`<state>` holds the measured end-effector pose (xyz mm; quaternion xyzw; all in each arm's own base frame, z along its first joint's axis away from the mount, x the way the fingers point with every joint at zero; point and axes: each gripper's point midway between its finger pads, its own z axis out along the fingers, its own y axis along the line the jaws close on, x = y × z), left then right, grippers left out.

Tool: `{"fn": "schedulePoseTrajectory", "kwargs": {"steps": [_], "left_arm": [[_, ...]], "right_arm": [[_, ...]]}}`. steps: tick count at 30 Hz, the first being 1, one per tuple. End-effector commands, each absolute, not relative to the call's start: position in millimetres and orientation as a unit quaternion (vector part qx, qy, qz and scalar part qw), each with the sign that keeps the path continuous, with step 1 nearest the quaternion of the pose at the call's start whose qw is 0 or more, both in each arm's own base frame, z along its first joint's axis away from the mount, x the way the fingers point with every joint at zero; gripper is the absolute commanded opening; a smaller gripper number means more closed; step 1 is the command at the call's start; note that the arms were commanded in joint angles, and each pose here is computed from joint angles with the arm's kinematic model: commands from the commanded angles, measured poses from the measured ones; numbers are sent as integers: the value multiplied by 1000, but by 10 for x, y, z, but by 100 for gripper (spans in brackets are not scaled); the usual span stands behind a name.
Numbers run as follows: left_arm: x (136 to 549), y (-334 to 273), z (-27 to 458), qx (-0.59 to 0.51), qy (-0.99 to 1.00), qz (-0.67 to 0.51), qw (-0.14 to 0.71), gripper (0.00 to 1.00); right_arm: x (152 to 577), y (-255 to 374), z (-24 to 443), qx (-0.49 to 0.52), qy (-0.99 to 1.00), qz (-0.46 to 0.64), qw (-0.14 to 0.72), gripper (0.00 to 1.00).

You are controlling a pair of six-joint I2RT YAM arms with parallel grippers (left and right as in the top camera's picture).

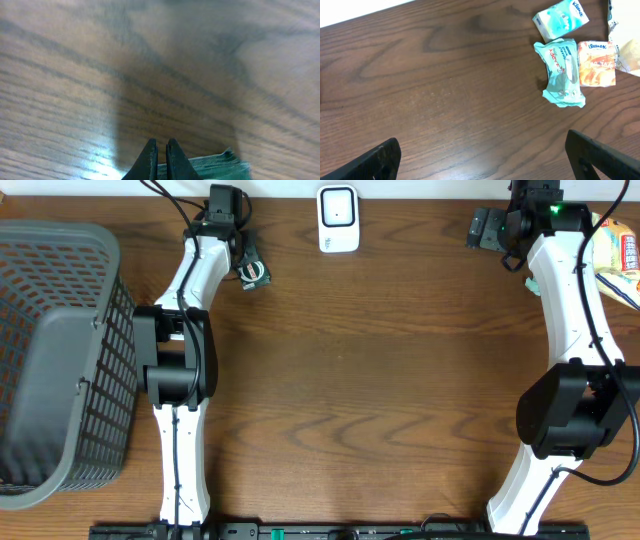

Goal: Scan the item barcode

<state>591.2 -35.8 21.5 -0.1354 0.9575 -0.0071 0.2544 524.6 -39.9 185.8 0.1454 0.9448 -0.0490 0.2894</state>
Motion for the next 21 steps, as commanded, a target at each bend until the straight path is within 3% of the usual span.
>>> {"fn": "schedulePoseTrajectory", "kwargs": {"steps": [1, 12, 18, 21], "left_arm": [[5819, -348, -6, -140, 963, -4, 232, 8], [5713, -666, -53, -119, 970, -71, 201, 7], [5550, -1250, 81, -74, 972, -143, 174, 7], [5248, -1789, 145, -56, 972, -195, 121, 7]], "right_arm": [[5237, -435, 1869, 152, 943, -52, 290, 99], [5237, -435, 1869, 152, 943, -52, 290, 99], [5237, -435, 1869, 152, 943, -52, 290, 99], [5237, -435, 1869, 152, 943, -52, 290, 99]]}}
